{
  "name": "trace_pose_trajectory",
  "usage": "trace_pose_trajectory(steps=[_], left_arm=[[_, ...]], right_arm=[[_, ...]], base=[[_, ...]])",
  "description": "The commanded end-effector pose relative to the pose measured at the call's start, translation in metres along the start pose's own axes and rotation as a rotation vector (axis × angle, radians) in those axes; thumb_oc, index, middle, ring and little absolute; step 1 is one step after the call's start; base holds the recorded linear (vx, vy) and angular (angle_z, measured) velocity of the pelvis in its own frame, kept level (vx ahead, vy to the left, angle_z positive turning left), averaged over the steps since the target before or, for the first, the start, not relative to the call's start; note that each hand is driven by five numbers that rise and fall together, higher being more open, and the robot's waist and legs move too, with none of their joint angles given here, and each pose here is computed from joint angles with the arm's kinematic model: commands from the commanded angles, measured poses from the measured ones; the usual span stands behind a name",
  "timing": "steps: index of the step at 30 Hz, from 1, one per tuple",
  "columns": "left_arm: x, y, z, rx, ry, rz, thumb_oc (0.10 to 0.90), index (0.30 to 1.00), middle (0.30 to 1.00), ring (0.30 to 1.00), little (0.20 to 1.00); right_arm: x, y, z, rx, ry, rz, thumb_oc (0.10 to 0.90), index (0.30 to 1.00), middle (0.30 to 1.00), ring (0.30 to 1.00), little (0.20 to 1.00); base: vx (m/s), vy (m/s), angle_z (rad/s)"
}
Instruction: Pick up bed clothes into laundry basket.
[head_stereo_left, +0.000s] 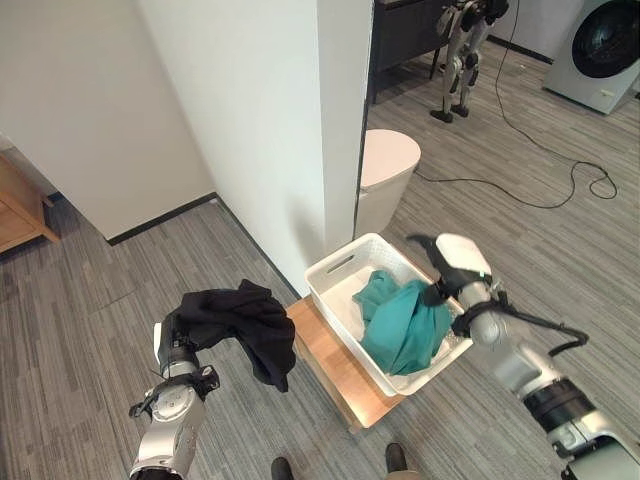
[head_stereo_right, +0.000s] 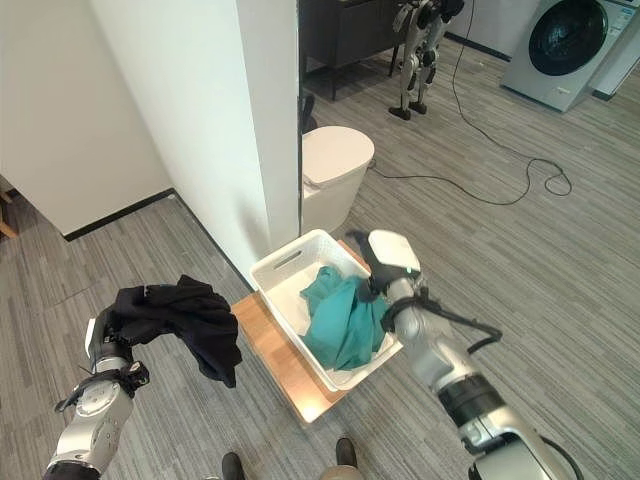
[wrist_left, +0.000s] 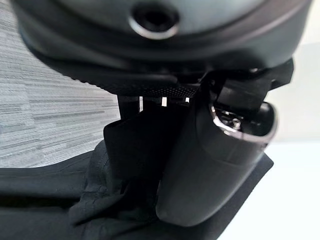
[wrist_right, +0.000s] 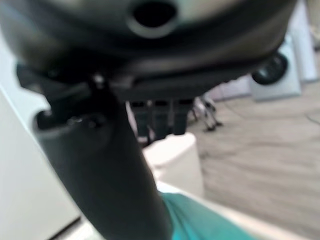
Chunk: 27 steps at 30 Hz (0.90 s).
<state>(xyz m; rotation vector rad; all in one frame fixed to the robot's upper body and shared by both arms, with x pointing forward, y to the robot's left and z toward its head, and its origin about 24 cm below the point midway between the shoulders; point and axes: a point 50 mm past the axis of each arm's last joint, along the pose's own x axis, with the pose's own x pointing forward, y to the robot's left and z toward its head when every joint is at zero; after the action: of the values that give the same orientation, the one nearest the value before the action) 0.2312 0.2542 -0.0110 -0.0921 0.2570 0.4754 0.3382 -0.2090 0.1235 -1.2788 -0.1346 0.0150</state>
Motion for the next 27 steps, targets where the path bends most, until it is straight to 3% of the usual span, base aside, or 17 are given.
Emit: trace_pose_trajectory(steps=[1,5,9,16,27], left_arm=[[0.022,0.004,0.089,0.014,-0.372,-0.009,0.4,0.3,0.3,0.3,0.3],[0.022,0.007,0.098,0.025,-0.408,0.001,0.4,0.3,0.3,0.3,0.3],[0.019,0.012,0.1,0.028,-0.419,0.002,0.4,0.3,0.3,0.3,0.3],[0.018,0.013,0.099,0.036,-0.412,-0.008,0.4,0.3,0.3,0.3,0.3],[0.014,-0.008,0.098,0.026,-0.419,-0.119,0.4,0.3,0.3,0.3,0.3]], right_arm=[[0.03,-0.104,0.043,-0.064,-0.165,-0.392,0.8,0.9,0.9,0.9,0.9],[0.025,-0.146,0.043,-0.091,-0.171,-0.528,0.8,0.9,0.9,0.9,0.9],[0.014,-0.158,0.036,-0.08,-0.161,-0.577,0.8,0.9,0.9,0.9,0.9],[0.009,-0.138,0.023,-0.072,-0.137,-0.494,0.8,0.9,0.9,0.9,0.9],[0.024,-0.082,0.048,-0.116,-0.25,-0.147,0.8,0.9,0.9,0.9,0.9]], base=[[0.0,0.0,0.0],[-0.01,-0.004,0.0],[0.0,-0.002,-0.01],[0.0,-0.003,-0.02],[0.0,-0.009,-0.02]])
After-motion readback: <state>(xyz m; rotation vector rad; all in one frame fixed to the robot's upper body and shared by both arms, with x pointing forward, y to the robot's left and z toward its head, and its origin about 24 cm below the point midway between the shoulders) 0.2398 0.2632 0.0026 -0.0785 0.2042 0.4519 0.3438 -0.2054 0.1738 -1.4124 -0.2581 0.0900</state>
